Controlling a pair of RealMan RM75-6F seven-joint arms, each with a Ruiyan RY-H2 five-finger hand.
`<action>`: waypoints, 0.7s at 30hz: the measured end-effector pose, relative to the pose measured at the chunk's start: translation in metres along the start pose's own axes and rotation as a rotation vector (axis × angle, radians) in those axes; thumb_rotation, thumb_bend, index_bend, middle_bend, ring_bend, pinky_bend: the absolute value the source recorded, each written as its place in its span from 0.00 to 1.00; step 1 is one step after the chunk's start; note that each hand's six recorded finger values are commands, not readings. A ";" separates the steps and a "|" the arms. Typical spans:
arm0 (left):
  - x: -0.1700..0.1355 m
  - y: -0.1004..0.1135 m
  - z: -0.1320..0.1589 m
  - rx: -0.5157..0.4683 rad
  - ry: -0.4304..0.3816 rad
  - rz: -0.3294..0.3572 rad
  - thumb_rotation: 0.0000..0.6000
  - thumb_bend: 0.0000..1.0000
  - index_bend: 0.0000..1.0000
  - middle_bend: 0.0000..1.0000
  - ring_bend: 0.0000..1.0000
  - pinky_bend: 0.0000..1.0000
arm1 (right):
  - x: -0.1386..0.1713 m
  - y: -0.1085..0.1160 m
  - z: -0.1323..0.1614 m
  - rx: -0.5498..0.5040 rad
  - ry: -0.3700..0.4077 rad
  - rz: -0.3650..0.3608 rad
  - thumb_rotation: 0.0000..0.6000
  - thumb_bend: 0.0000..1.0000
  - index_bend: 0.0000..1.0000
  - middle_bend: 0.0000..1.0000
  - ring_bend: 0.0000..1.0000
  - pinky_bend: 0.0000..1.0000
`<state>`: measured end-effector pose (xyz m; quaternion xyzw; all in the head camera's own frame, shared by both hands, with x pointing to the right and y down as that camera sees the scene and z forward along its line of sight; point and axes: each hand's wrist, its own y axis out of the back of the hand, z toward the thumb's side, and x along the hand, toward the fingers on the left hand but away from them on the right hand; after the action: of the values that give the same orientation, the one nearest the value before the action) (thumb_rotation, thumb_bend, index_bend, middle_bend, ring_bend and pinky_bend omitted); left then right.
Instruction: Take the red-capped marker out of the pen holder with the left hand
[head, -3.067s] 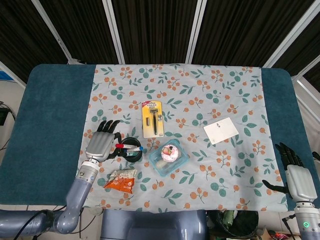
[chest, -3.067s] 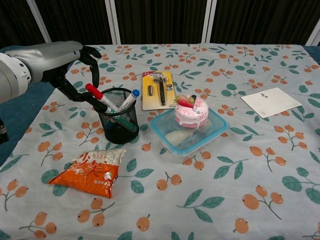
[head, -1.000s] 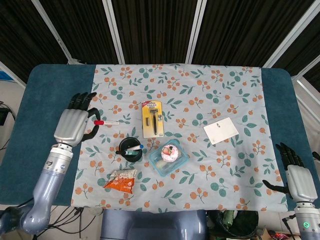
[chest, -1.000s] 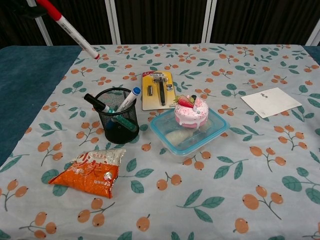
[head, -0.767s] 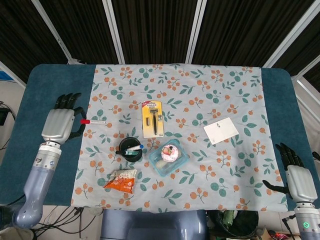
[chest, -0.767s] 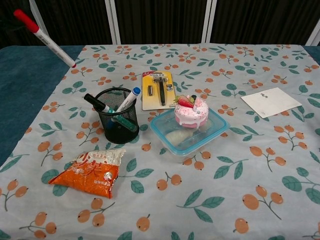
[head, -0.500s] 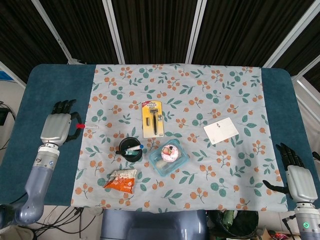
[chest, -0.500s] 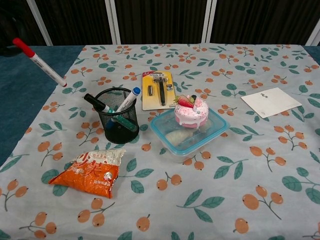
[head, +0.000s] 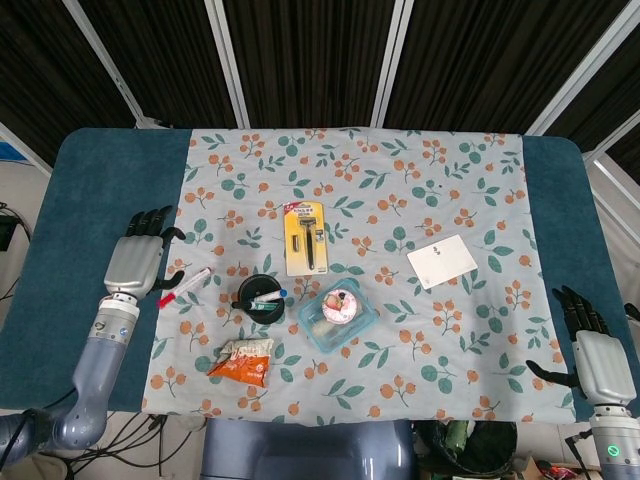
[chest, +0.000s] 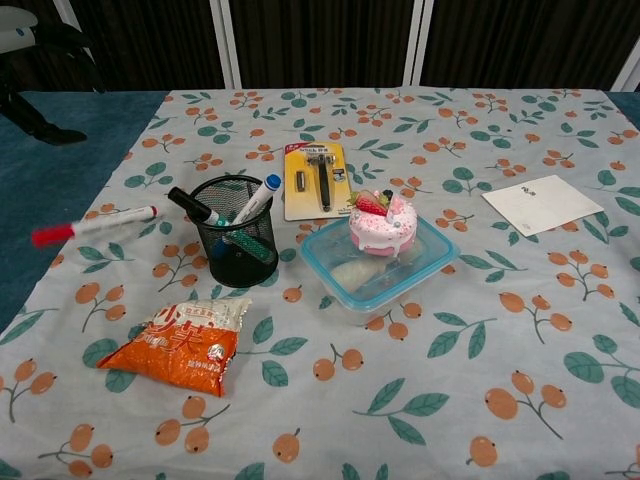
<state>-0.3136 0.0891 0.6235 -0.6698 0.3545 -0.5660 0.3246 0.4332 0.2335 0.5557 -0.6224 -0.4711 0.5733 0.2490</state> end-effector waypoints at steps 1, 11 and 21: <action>-0.001 0.000 0.000 -0.003 0.000 0.001 1.00 0.19 0.24 0.00 0.00 0.00 | 0.000 0.000 0.000 0.000 0.000 0.000 1.00 0.19 0.00 0.00 0.00 0.13; -0.019 0.007 -0.010 0.011 -0.044 0.029 1.00 0.10 0.00 0.00 0.00 0.00 | 0.000 0.000 -0.001 0.004 0.001 -0.001 1.00 0.19 0.00 0.00 0.00 0.13; -0.104 -0.009 -0.070 0.060 -0.062 0.065 1.00 0.05 0.00 0.00 0.00 0.00 | 0.000 0.001 0.001 0.017 0.016 -0.013 1.00 0.19 0.00 0.00 0.00 0.13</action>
<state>-0.3928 0.1792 0.5868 -0.6650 0.3486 -0.5447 0.3736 0.4325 0.2331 0.5543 -0.6218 -0.4681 0.5706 0.2621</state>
